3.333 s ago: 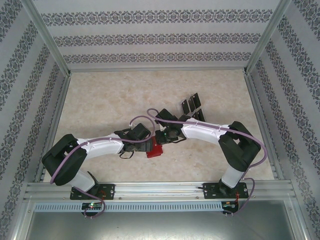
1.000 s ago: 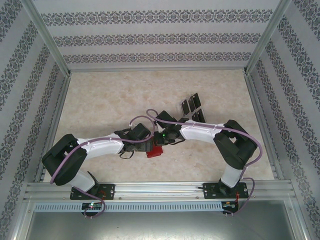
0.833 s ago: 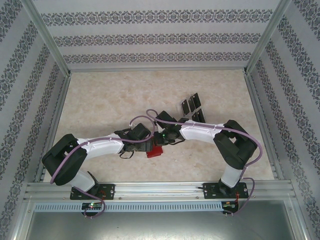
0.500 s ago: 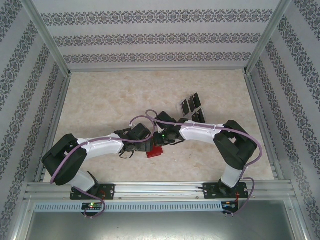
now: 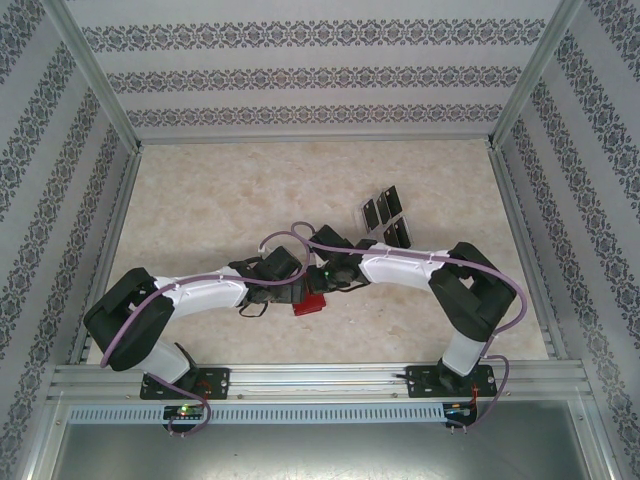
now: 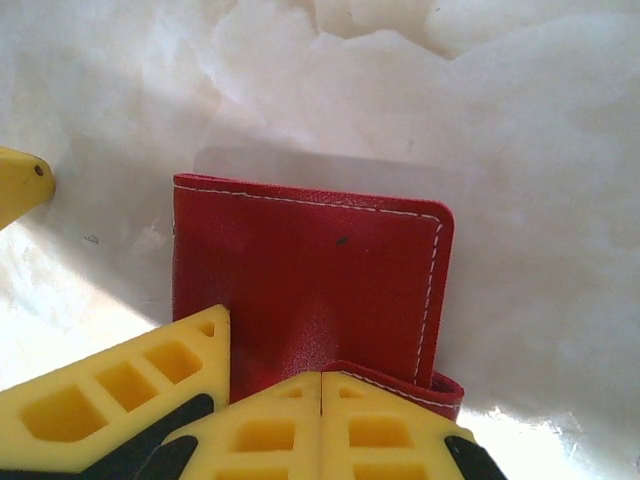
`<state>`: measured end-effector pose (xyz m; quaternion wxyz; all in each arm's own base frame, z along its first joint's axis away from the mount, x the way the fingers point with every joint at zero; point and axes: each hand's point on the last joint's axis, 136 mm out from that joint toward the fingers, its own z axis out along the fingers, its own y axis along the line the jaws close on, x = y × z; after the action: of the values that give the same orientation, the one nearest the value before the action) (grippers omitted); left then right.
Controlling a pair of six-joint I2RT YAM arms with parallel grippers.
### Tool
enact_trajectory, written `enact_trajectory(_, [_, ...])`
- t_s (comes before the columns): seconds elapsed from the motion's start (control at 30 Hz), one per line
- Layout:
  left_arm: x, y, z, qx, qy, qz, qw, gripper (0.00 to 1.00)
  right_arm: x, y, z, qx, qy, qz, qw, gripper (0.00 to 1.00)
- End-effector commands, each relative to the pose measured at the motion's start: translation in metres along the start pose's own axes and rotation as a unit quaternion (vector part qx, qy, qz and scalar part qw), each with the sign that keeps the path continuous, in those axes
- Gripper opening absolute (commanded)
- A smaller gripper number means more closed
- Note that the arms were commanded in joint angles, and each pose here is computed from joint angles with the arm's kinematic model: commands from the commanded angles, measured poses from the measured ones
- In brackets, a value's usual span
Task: Put the credit cards into the card holder
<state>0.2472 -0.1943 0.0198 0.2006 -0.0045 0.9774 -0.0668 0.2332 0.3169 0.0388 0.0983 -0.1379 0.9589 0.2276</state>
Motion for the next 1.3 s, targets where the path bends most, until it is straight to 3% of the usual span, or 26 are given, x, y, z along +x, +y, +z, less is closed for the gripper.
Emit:
enact_trajectory(0.0, [0.011, 0.014, 0.008, -0.029, 0.023, 0.006, 0.999, 1.0, 0.007, 0.006, -0.009, -0.004, 0.0, -0.001, 1.0, 0.0])
enact_trajectory(0.97, [0.011, 0.015, 0.008, -0.031, 0.021, 0.004, 0.999, 1.0, 0.016, 0.018, 0.019, -0.034, 0.032, 0.012, 0.999, 0.0])
enact_trajectory(1.27, [-0.011, 0.022, -0.022, -0.035, -0.034, -0.027, 0.998, 1.0, 0.021, 0.009, 0.025, -0.02, 0.037, 0.016, 0.999, 0.0])
